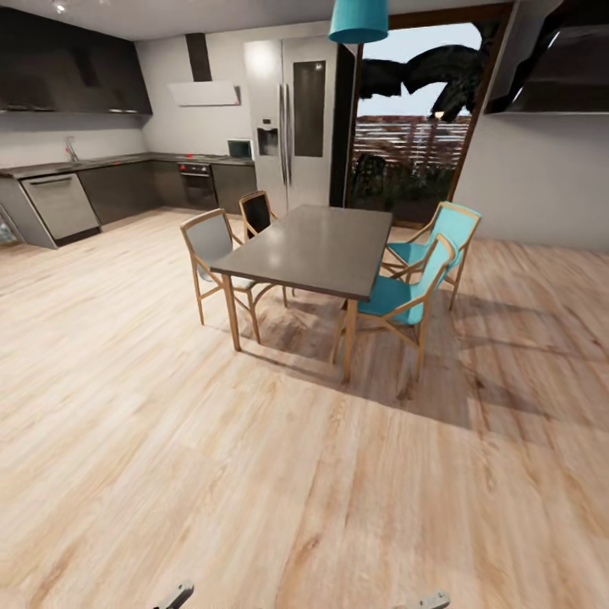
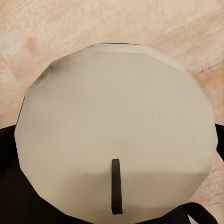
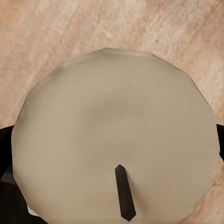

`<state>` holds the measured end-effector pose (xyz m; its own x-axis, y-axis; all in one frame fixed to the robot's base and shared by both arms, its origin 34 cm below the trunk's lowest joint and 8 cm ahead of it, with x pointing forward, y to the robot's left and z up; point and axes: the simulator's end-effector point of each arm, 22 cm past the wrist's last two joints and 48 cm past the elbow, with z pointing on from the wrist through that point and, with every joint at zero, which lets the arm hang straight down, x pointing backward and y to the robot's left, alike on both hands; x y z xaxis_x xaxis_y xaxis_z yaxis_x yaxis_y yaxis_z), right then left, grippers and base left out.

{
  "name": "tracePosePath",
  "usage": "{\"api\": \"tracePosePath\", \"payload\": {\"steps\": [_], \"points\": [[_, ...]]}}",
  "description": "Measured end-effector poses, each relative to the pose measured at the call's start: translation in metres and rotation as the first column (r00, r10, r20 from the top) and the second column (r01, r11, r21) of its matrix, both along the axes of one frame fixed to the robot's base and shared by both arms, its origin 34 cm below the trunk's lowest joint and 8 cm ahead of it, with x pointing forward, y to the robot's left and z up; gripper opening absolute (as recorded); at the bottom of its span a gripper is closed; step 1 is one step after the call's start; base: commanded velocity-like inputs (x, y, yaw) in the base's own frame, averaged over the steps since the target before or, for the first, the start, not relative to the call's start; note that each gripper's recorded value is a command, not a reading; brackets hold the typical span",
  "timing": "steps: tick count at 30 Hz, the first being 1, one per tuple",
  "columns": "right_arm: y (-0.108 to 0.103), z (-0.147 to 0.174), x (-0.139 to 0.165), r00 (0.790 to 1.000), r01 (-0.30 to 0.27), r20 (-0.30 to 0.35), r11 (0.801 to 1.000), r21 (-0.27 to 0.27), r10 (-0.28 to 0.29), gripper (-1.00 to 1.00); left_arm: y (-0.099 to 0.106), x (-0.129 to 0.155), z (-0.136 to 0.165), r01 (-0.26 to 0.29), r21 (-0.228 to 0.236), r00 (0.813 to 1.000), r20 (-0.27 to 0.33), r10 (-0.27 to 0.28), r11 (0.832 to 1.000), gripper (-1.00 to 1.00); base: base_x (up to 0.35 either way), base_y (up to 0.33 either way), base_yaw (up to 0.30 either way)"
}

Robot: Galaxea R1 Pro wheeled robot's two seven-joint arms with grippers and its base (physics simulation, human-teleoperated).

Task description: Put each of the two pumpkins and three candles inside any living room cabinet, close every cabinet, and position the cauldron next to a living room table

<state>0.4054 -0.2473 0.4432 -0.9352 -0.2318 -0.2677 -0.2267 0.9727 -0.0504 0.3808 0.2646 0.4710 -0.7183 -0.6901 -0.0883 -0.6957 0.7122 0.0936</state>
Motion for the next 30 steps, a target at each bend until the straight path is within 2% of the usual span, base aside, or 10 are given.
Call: {"api": "tracePosePath", "payload": {"steps": [15,21,30], "points": [[0.0,0.0,0.0,1.0,0.0,0.0,1.0,0.0,0.0,-1.0,0.0002,-0.0001,0.0,0.003,0.001,1.0,0.0,-0.003,1.0,-1.0,0.025,0.0,0.284],[0.0,0.0,0.0,1.0,-0.001,0.0,1.0,0.0,0.001,-1.0,0.0005,0.0,0.0,0.003,0.001,1.0,0.0,-0.003,1.0,-1.0,0.296,0.0,0.112],[0.0001,-0.0015,-0.0023,1.0,-0.002,-0.006,1.0,0.0,0.002,-1.0,0.0001,-0.0024,-0.0014,0.003,0.001,1.0,-0.007,-0.003,1.0,-1.0,0.328,0.0,0.249]]}}
